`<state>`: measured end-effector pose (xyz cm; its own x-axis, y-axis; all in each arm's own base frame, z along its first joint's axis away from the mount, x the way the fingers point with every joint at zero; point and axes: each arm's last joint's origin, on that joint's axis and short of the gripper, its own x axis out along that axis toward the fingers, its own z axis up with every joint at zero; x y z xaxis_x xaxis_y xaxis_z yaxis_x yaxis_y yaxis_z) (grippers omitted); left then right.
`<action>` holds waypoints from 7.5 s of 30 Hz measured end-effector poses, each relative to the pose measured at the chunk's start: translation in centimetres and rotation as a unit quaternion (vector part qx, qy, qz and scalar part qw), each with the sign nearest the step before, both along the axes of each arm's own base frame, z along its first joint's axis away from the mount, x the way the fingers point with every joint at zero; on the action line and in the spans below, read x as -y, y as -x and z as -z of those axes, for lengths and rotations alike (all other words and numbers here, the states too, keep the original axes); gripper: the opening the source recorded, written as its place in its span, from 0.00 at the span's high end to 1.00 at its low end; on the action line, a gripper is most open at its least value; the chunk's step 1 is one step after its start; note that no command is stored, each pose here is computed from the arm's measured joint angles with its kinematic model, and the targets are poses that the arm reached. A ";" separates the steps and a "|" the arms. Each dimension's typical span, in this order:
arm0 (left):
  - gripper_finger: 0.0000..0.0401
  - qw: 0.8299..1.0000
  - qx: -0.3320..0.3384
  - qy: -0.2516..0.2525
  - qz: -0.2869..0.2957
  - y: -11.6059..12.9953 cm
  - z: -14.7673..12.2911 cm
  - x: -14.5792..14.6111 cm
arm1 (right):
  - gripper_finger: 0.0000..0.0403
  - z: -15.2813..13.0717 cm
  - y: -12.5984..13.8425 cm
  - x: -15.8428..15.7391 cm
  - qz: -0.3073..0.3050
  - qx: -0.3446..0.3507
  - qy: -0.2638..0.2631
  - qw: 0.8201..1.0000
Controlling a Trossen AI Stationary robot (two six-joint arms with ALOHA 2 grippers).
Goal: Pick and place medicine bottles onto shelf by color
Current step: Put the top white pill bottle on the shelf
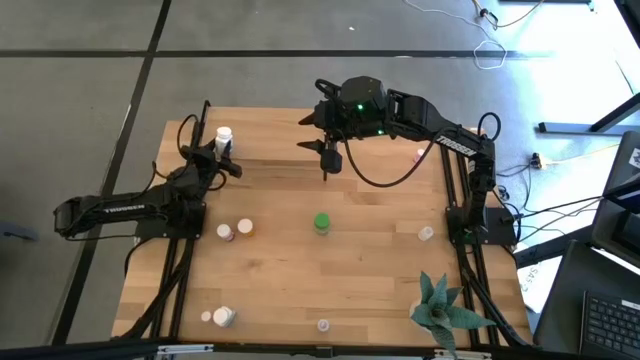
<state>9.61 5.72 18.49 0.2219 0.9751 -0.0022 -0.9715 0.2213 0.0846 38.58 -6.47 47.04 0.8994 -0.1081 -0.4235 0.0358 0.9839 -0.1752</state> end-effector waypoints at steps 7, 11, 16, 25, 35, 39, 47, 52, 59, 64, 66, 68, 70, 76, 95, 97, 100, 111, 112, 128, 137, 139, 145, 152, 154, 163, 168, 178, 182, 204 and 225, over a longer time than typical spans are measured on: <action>0.58 1.000 0.001 0.000 -0.001 0.0 0.0 0.0 | 0.39 0.0 0.0 0.0 0.000 0.000 0.000 1.000; 0.58 1.000 0.000 0.000 -0.001 0.0 0.0 0.0 | 0.39 0.0 0.0 0.0 -0.001 0.000 0.001 1.000; 0.58 1.000 0.001 0.000 -0.001 0.0 0.0 0.0 | 0.39 0.0 0.0 0.0 0.000 0.000 0.001 1.000; 0.58 1.000 0.000 0.000 0.000 0.0 0.0 0.0 | 0.39 0.0 0.0 0.0 -0.001 -0.001 0.001 1.000; 0.58 1.000 0.000 0.000 0.000 0.0 0.0 0.0 | 0.39 0.1 0.0 0.0 -0.001 -0.003 0.000 1.000; 0.58 1.000 0.000 0.000 0.000 0.0 0.0 0.0 | 0.39 0.1 0.0 0.0 -0.001 -0.003 0.000 1.000; 0.58 1.000 -0.001 0.000 0.000 0.0 0.0 0.0 | 0.39 0.1 0.0 0.0 -0.001 -0.002 0.001 1.000; 0.58 1.000 -0.001 0.000 0.000 0.0 0.0 0.0 | 0.39 0.0 0.0 0.0 -0.001 -0.002 0.001 1.000; 0.58 0.999 -0.033 -0.007 0.000 0.0 0.0 0.0 | 0.39 0.0 0.0 0.0 -0.001 -0.002 0.001 1.000; 0.58 0.999 -0.036 -0.010 0.000 0.0 0.0 0.0 | 0.39 0.0 0.0 0.0 -0.001 -0.002 0.001 1.000; 0.58 0.999 -0.034 -0.010 0.000 0.0 -0.1 0.0 | 0.39 0.0 0.0 0.0 -0.001 -0.002 0.001 1.000; 0.56 0.999 -0.032 -0.009 -0.001 0.0 -0.1 0.0 | 0.39 0.0 0.0 0.0 -0.001 -0.002 0.001 1.000; 0.53 0.999 -0.030 -0.009 -0.004 0.0 -0.1 0.0 | 0.39 0.0 0.0 0.0 -0.001 -0.002 0.001 1.000; 0.44 0.998 -0.052 -0.009 -0.021 0.1 0.1 0.0 | 0.39 0.0 0.0 0.0 -0.001 -0.002 0.000 1.000; 0.40 0.995 -0.059 -0.063 -0.054 0.5 -1.9 0.0 | 0.39 0.1 0.0 0.0 -0.001 -0.002 0.001 1.000; 0.40 0.994 -0.060 -0.066 -0.055 0.5 -2.0 0.0 | 0.39 0.1 0.0 0.0 -0.001 -0.002 0.001 1.000; 0.40 0.994 -0.057 -0.070 -0.053 0.5 -2.2 0.1 | 0.39 0.1 0.0 0.0 -0.001 -0.002 0.001 1.000; 0.40 0.991 -0.068 -0.096 -0.070 0.9 -3.2 0.2 | 0.39 0.1 0.0 0.0 -0.001 -0.002 0.001 1.000; 0.40 0.990 -0.066 -0.101 -0.072 1.0 -3.3 0.2 | 0.39 0.1 0.0 0.0 -0.001 -0.002 0.001 1.000; 0.40 0.987 -0.070 -0.137 -0.045 1.1 -5.8 1.2 | 0.39 0.1 0.0 0.0 -0.001 -0.002 0.001 1.000; 0.40 0.992 -0.034 -0.117 -0.032 1.5 -9.2 2.3 | 0.39 0.1 0.0 0.0 -0.001 -0.002 0.000 1.000; 0.40 0.994 -0.035 -0.105 -0.021 1.4 -9.7 2.6 | 0.39 0.1 0.0 0.0 -0.001 -0.002 0.000 1.000; 0.40 0.996 -0.047 -0.076 0.029 1.3 -11.0 4.0 | 0.39 0.1 0.0 0.0 -0.001 -0.002 0.000 1.000; 0.40 0.996 -0.055 -0.024 0.072 1.7 -11.6 5.6 | 0.39 0.1 0.0 0.0 -0.001 -0.002 0.000 1.000; 0.40 0.994 -0.056 -0.019 0.093 1.7 -11.6 6.0 | 0.39 0.1 0.0 0.0 -0.001 -0.002 0.001 1.000; 0.40 0.983 0.010 0.003 0.182 1.9 -11.6 7.4 | 0.39 0.1 0.0 0.0 -0.001 -0.002 0.001 1.000; 0.40 0.972 0.030 0.000 0.232 2.0 -11.7 8.0 | 0.39 0.1 0.0 0.0 -0.001 -0.002 0.000 1.000; 0.40 0.946 0.056 -0.034 0.316 1.7 -14.7 8.9 | 0.39 0.1 0.0 0.0 -0.001 -0.002 0.000 1.000; 0.40 0.947 0.027 -0.043 0.318 0.6 -15.4 10.0 | 0.39 0.0 0.0 0.0 -0.001 -0.002 0.001 1.000; 0.40 0.952 0.045 -0.021 0.302 -7.4 -14.5 12.0 | 0.39 0.1 0.0 0.0 -0.001 -0.002 0.001 1.000; 0.41 0.942 -0.106 0.106 0.301 -8.7 -8.8 6.6 | 0.39 0.1 0.0 0.0 -0.001 -0.002 0.000 1.000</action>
<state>18.31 -0.85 27.34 0.7066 0.6454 -0.2901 -0.6310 0.7602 0.1544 38.60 -6.46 46.99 0.8981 -0.1071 -0.4266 0.0336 0.9838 -0.1763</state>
